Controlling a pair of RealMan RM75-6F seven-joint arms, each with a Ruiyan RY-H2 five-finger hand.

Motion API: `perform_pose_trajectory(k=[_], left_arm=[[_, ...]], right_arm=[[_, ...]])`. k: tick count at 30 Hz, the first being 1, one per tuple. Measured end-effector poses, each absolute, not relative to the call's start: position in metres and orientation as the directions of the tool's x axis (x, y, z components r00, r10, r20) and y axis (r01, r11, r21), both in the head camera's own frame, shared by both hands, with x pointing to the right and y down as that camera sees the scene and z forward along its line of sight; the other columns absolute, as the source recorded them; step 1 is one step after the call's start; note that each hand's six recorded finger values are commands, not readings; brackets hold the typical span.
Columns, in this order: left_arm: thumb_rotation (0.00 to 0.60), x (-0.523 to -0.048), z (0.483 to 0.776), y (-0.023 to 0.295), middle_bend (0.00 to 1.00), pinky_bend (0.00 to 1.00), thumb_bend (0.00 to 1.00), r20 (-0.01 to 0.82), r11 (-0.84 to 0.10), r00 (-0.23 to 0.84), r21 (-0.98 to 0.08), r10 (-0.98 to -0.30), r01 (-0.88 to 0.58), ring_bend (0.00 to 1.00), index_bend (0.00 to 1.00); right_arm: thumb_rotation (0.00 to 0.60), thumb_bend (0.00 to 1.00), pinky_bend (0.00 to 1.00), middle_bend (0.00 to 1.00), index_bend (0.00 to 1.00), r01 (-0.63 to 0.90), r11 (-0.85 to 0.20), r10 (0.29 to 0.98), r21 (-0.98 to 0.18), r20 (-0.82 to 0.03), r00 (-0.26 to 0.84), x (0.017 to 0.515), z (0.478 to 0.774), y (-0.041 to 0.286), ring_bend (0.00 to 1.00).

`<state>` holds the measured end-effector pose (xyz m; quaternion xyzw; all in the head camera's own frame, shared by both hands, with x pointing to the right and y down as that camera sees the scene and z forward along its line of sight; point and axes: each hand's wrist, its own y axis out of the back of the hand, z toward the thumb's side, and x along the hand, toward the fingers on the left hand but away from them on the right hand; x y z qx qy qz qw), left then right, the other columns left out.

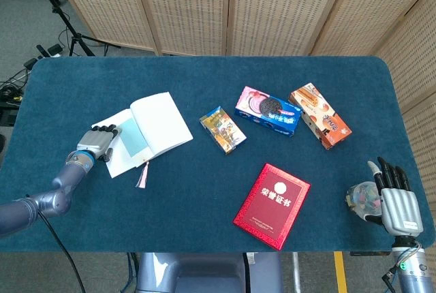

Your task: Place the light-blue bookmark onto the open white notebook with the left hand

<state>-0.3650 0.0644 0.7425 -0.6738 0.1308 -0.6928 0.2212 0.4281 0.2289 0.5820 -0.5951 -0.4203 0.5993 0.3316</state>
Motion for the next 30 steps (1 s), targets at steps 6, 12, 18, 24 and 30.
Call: perform_pose_trajectory(k=[6,12,18,24,30], left_arm=[[0.6,-0.364,0.744,0.064,0.0,0.0,0.65,0.874,-0.866,0.007,-0.482,-0.485,0.136,0.0,0.0],[0.6,-0.365,0.743,0.06,0.0,0.0,0.65,0.869,-0.861,0.004,-0.491,-0.495,0.132,0.0,0.0],[0.6,-0.366,0.742,0.058,0.0,0.0,0.65,0.864,-0.856,0.004,-0.5,-0.504,0.128,0.0,0.0],[0.6,-0.365,0.74,0.055,0.0,0.0,0.65,0.856,-0.849,0.009,-0.514,-0.517,0.118,0.0,0.0],[0.6,-0.365,0.733,0.052,0.0,0.0,0.64,0.841,-0.836,0.023,-0.539,-0.54,0.098,0.0,0.0]], right_arm=[[0.6,0.16,0.0,0.0,0.0,0.103,-0.422,0.9,-0.901,-0.43,-0.072,0.429,0.581,0.229,0.0],[0.6,0.16,0.0,0.0,0.0,0.102,-0.423,0.9,-0.901,-0.43,-0.073,0.429,0.58,0.229,0.0],[0.6,0.16,0.0,0.0,0.0,0.099,-0.424,0.899,-0.9,-0.432,-0.073,0.428,0.581,0.23,0.0],[0.6,0.16,0.0,0.0,0.0,0.099,-0.424,0.899,-0.9,-0.431,-0.074,0.428,0.581,0.23,0.0],[0.6,0.16,0.0,0.0,0.0,0.1,-0.422,0.9,-0.901,-0.43,-0.077,0.429,0.581,0.229,0.0]])
